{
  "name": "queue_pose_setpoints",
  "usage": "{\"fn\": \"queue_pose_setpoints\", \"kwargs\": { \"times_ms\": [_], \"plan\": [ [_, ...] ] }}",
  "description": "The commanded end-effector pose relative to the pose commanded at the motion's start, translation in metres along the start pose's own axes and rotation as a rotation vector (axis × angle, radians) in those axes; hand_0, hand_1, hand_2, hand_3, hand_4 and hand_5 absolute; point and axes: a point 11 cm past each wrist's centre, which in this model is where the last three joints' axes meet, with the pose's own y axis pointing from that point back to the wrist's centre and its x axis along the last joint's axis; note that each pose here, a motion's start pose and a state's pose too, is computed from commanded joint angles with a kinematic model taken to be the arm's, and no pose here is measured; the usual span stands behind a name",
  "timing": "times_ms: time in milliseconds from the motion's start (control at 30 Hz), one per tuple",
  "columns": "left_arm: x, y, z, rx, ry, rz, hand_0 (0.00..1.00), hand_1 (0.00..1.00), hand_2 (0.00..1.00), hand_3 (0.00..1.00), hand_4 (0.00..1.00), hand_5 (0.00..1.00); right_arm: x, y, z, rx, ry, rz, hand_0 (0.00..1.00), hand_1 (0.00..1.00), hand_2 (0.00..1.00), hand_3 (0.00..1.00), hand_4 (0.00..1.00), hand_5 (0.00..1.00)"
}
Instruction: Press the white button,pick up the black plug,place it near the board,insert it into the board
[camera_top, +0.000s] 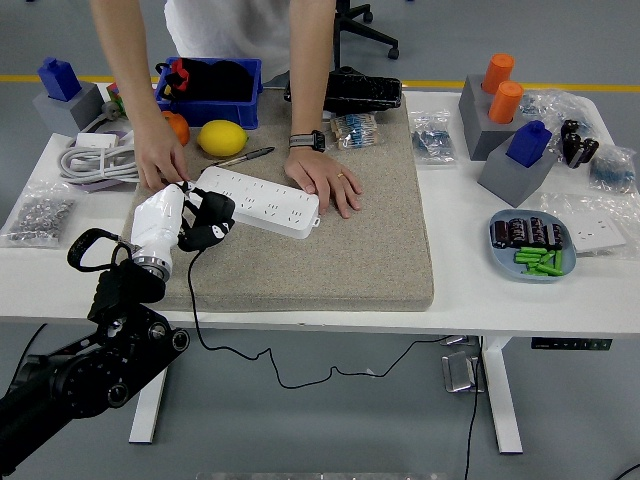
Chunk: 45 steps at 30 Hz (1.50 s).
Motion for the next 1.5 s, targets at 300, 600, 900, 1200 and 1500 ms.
{"fn": "queue_pose_setpoints", "kwargs": {
  "times_ms": [300,600,900,1200,1500],
  "plan": [
    [-0.001,-0.004,0.024,-0.044,0.015,-0.017,0.319,0.258,0.313,0.556,0.697,0.002,0.0,0.0,-0.002,0.003,0.004,0.0,0.875,0.765,0.759,0.722,0.893,0.533],
    [-0.005,-0.017,0.039,-0.061,-0.024,-0.044,0.321,0.26,0.312,0.555,0.701,0.002,0.002,0.0,-0.002,0.004,0.003,0.003,0.876,0.765,0.758,0.723,0.89,0.524],
    [-0.015,-0.018,0.047,-0.067,-0.037,-0.076,0.318,0.26,0.312,0.555,0.703,0.002,0.003,0.0,-0.004,0.006,0.005,0.003,0.876,0.765,0.758,0.721,0.888,0.52],
    [-0.024,-0.022,0.054,-0.075,-0.071,-0.099,0.317,0.261,0.315,0.555,0.704,0.002,0.003,0.0,-0.006,0.011,0.007,0.003,0.874,0.764,0.758,0.716,0.884,0.513],
    [-0.026,-0.03,0.056,-0.06,-0.099,-0.107,0.317,0.261,0.314,0.555,0.707,0.002,0.005,0.0,-0.007,0.012,0.01,0.006,0.875,0.763,0.756,0.715,0.883,0.513]
  ]
}}
